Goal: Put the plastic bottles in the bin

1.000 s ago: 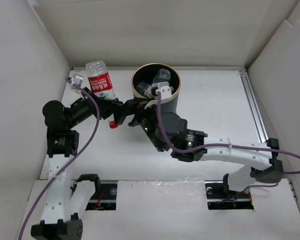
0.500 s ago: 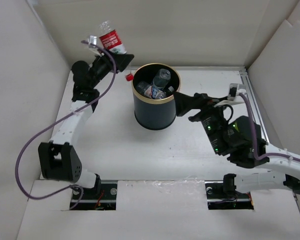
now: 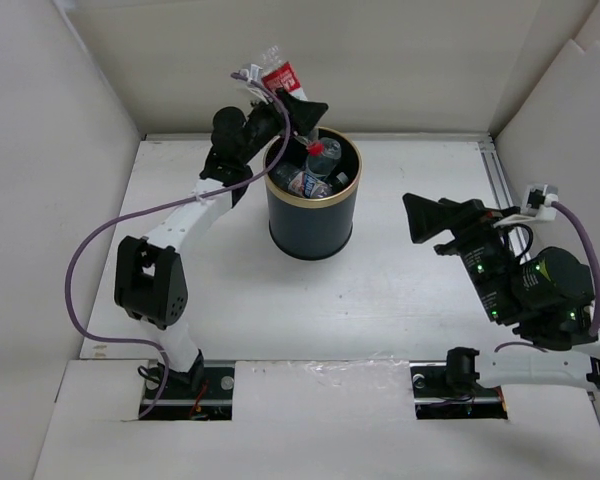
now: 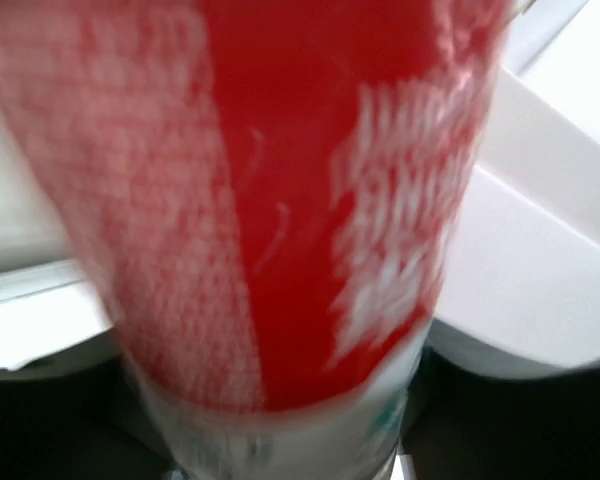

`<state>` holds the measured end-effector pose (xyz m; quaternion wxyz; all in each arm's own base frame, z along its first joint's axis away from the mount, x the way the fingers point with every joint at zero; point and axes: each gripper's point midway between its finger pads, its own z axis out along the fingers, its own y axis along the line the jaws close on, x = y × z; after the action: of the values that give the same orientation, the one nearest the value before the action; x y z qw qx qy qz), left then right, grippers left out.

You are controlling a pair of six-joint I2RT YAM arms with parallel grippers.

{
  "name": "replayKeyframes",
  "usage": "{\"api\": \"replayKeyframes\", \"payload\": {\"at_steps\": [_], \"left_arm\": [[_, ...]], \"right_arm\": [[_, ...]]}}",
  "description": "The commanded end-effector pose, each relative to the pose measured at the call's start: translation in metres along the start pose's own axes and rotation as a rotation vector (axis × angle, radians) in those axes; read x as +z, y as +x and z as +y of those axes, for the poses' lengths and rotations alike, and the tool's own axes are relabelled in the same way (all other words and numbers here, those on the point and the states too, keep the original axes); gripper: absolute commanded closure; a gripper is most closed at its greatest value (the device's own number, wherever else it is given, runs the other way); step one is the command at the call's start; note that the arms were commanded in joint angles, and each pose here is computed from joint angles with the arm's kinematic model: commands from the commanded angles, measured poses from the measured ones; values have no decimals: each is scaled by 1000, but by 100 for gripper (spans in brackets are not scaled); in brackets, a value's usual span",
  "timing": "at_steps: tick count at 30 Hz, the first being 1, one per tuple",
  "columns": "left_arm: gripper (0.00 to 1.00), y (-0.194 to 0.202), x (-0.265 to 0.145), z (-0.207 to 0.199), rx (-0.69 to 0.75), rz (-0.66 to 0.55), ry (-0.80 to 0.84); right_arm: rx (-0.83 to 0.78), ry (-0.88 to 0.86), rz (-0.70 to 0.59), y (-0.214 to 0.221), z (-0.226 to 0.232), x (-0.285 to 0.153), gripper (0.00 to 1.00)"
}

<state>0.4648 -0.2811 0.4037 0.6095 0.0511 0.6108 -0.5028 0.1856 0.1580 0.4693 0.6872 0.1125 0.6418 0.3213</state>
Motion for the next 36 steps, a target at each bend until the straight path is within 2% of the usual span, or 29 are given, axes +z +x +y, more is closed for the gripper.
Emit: {"api": "replayKeyframes", "payload": {"at_steps": [1, 2, 8, 13, 20, 21, 24, 27, 31, 36], "left_arm": [[5, -31, 9, -34, 68, -89, 38], [0, -32, 9, -33, 68, -95, 31], [0, -33, 3, -30, 81, -101, -5], [0, -45, -15, -48, 90, -123, 13], [0, -95, -64, -88, 171, -193, -59], [0, -110, -80, -99, 192, -223, -83], [0, -119, -115, -112, 218, -237, -120], [0, -133, -148, -119, 231, -272, -199], [0, -111, -194, -91, 219, -181, -409], [0, -99, -265, -59, 217, -199, -668]], "right_arm": [[-8, 21, 19, 2, -10, -4, 0], [-12, 25, 27, 3, -13, -6, 0], [14, 26, 29, -6, -23, -13, 0], [3, 30, 39, -4, -28, -15, 0], [-42, 77, 61, -2, -39, -18, 0], [-32, 85, 57, -2, -40, -18, 0], [-42, 92, 70, 0, -45, -20, 0], [-55, 81, 98, 3, -46, -23, 0], [-94, 97, 146, 2, -53, -29, 0], [-184, 86, 232, 7, -58, -37, 0]]}}
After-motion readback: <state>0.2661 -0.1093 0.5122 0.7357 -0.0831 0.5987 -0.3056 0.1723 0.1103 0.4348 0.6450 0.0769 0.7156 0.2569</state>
